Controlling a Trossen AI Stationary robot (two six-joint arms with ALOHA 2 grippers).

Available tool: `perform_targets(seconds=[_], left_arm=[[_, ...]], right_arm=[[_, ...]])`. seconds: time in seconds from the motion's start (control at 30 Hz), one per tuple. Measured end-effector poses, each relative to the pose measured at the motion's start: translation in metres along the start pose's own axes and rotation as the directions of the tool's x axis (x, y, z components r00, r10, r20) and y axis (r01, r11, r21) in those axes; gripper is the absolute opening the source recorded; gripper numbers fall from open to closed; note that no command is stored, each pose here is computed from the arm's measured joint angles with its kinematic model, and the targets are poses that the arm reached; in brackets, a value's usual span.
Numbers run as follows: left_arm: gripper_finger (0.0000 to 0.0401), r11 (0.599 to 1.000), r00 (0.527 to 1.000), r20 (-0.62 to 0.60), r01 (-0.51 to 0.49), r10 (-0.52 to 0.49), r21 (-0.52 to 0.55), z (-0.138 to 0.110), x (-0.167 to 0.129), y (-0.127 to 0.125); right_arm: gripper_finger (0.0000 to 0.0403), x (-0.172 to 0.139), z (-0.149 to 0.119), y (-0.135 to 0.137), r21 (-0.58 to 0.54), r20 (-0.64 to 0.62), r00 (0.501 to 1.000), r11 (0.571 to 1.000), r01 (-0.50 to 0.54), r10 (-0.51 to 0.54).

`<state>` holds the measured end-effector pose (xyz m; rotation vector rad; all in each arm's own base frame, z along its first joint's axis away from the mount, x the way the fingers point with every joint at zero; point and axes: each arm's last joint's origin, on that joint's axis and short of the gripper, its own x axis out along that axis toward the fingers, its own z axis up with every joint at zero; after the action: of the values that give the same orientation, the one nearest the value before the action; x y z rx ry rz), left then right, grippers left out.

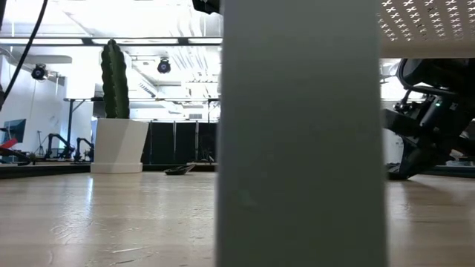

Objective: Pick & Place Mini shaped plates
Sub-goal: Stack the drop-shaped plate on top of the drop-shaped plate on the shelf

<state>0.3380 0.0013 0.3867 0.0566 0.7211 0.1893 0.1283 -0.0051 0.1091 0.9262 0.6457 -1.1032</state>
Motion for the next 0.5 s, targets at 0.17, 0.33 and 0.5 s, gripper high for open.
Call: perform_targets(seconds=[0.17,0.33,0.5], left_arm=[[0.0000,1.000,1.000,0.000,0.001,-0.001,0.000,0.0000,0.0000,-0.0003],[0.0000,1.000,1.000,0.000,0.000,0.000,0.000,0.0000,0.0000,-0.0001],[0.0000,1.000,1.000,0.000,0.000,0.000,0.000,0.0000,0.0000,-0.0001]], right_arm=[[0.0008,-0.0005,0.0003,0.0002,-0.050,0.001,1.000,0.999,-0.005,0.005],[0.0008,-0.0026,0.0011,0.0001,-0.075,-0.005,1.000,0.997,-0.025,0.025],[0.0008,-0.0061,0.0030,0.0010,-0.090,-0.004,0.998,0.994,-0.060,0.060]])
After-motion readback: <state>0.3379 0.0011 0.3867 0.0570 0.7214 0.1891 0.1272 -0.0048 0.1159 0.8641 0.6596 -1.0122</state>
